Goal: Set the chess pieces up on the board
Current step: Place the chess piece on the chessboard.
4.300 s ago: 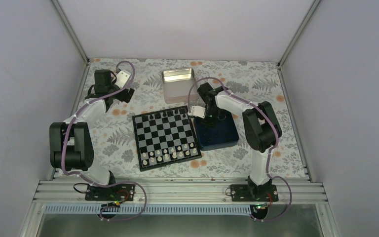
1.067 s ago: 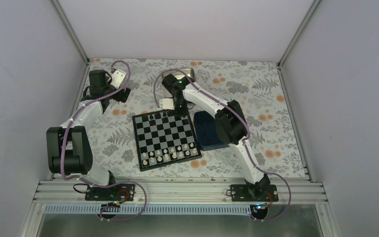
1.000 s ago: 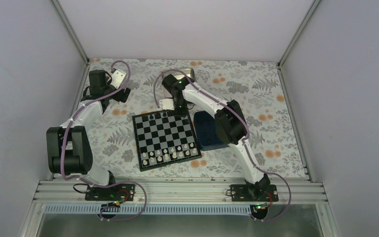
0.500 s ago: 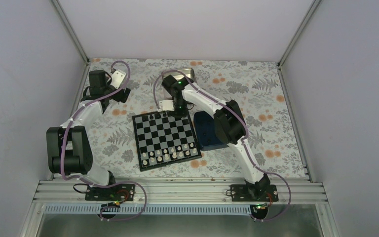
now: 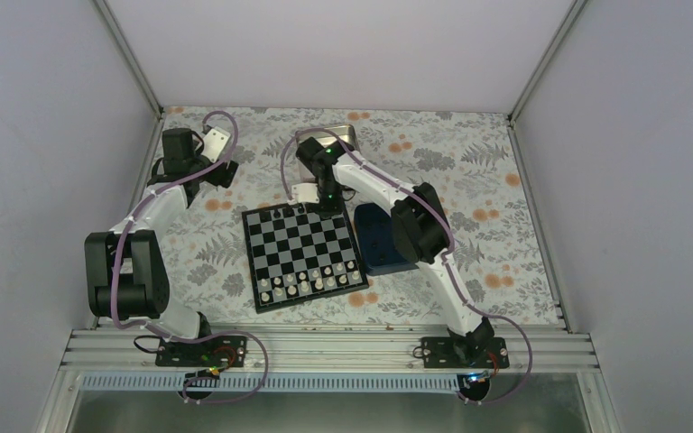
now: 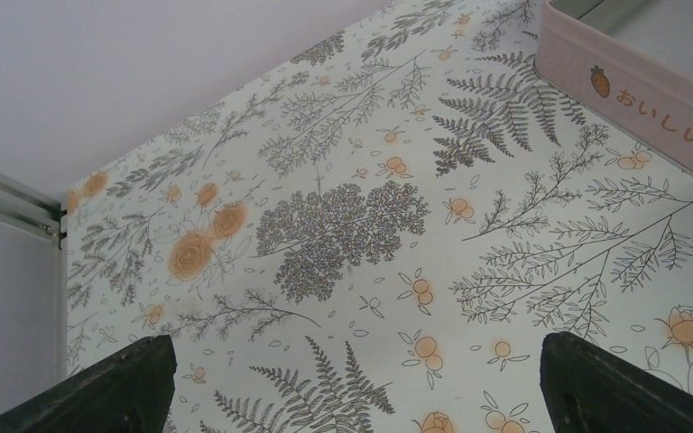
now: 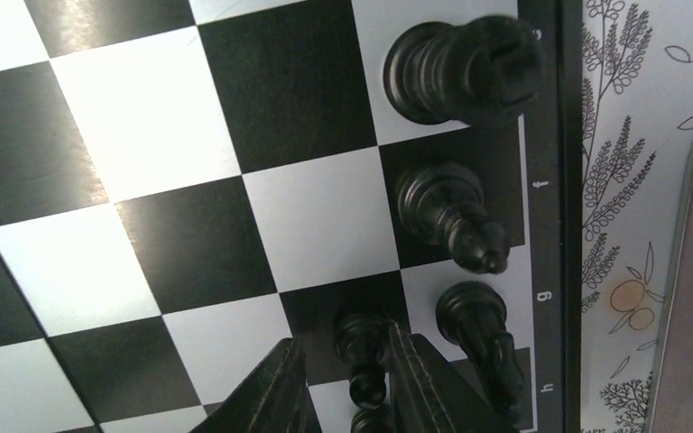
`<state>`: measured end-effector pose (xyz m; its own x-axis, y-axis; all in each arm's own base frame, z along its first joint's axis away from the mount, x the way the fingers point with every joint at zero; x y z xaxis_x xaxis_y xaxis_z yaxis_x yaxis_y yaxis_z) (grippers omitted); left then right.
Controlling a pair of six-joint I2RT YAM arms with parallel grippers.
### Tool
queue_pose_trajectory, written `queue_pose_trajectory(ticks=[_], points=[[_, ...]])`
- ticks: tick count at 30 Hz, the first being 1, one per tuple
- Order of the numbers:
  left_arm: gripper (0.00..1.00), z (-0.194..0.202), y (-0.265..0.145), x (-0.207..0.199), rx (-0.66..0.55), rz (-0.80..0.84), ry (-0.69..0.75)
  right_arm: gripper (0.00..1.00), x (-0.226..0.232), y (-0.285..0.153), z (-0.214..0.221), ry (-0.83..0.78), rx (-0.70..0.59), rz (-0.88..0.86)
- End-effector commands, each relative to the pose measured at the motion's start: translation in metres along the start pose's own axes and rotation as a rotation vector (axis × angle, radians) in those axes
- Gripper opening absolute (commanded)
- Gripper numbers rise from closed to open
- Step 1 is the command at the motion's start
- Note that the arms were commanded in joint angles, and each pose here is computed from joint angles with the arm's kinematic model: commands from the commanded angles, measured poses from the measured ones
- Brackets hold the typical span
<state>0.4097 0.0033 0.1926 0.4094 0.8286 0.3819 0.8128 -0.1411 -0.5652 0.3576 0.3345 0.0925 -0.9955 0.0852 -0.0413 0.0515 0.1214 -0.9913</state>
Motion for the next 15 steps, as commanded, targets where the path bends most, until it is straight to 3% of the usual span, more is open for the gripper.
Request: queue_pose_trajectory(ticks=[1, 9, 15], points=[[1.0, -0.005, -0.003, 0.003, -0.038, -0.004, -0.011, 0.27, 0.004, -0.04, -0.005, 0.004, -0.058, 0.021], [1.0, -0.007, -0.006, 0.003, -0.041, -0.003, -0.01, 0.27, 0.015, -0.1, 0.002, 0.018, -0.15, 0.02], [1.0, -0.023, -0.008, 0.006, -0.054, 0.021, 0.021, 0.28, 0.014, -0.14, 0.032, 0.071, -0.197, 0.065]])
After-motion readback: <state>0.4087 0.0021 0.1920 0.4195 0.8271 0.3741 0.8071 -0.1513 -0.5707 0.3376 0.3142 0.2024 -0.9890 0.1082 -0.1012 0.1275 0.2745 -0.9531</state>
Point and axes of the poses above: each gripper's point midway between its finger pads, its own y axis out along the fingers, its own x axis along the line the jaws close on, z = x × y, the point moved 5 cm from there along -y, back along the fingers, and after that the axes turned 8 degrees about y, right-handed, at the moved point
